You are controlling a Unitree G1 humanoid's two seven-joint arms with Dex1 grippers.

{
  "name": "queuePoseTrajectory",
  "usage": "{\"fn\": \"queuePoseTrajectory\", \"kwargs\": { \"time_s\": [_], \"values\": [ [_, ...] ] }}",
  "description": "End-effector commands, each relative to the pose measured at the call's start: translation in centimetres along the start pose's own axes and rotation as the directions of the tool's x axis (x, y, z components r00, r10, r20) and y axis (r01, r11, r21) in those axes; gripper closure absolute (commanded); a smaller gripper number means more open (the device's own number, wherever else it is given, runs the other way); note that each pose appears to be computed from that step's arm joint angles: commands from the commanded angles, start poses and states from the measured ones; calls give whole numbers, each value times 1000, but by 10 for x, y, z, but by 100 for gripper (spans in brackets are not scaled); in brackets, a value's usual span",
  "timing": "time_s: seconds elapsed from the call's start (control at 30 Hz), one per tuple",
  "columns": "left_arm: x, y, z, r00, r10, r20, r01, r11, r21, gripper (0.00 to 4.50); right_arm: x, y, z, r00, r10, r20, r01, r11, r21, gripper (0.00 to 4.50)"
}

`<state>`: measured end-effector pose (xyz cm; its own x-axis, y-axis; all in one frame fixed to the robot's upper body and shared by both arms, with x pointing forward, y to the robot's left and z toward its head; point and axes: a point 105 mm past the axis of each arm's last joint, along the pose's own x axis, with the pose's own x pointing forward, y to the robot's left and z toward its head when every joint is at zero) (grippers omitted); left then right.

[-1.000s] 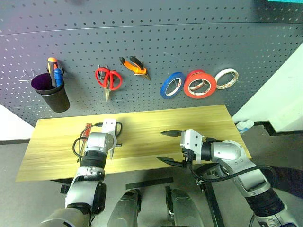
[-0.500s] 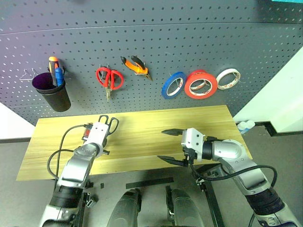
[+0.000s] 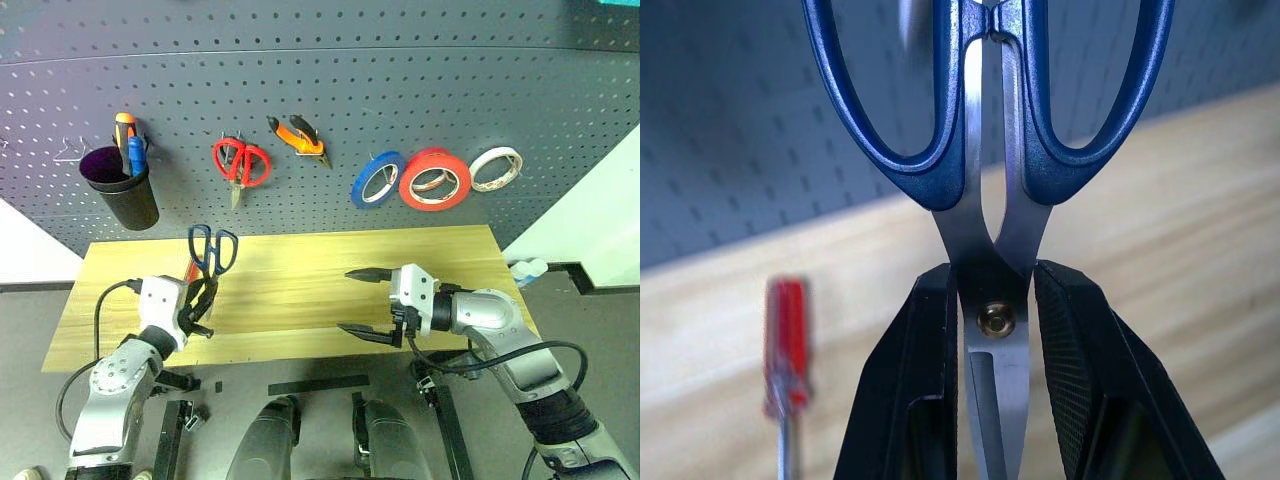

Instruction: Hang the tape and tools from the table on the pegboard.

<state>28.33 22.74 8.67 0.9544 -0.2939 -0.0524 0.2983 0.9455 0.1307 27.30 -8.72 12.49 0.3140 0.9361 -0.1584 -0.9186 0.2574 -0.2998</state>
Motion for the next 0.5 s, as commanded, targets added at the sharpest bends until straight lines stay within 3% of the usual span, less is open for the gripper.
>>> {"fn": "queuePoseTrajectory", "kwargs": {
  "time_s": [0.03, 0.2, 0.5],
  "values": [
    [-1, -1, 26, 993, -29, 111, 25, 999, 40, 367, -10, -8, 28, 988, -23, 153, 21, 1000, 18, 0],
    [4, -1, 38, 987, -34, 156, 27, 999, 46, 367, -25, -21, 71, 929, -97, 357, 74, 994, 77, 0],
    [19, 2, 74, 958, -32, 284, 36, 999, -7, 367, -27, -21, 66, 945, -109, 309, 98, 994, 51, 0]
  ]
}}
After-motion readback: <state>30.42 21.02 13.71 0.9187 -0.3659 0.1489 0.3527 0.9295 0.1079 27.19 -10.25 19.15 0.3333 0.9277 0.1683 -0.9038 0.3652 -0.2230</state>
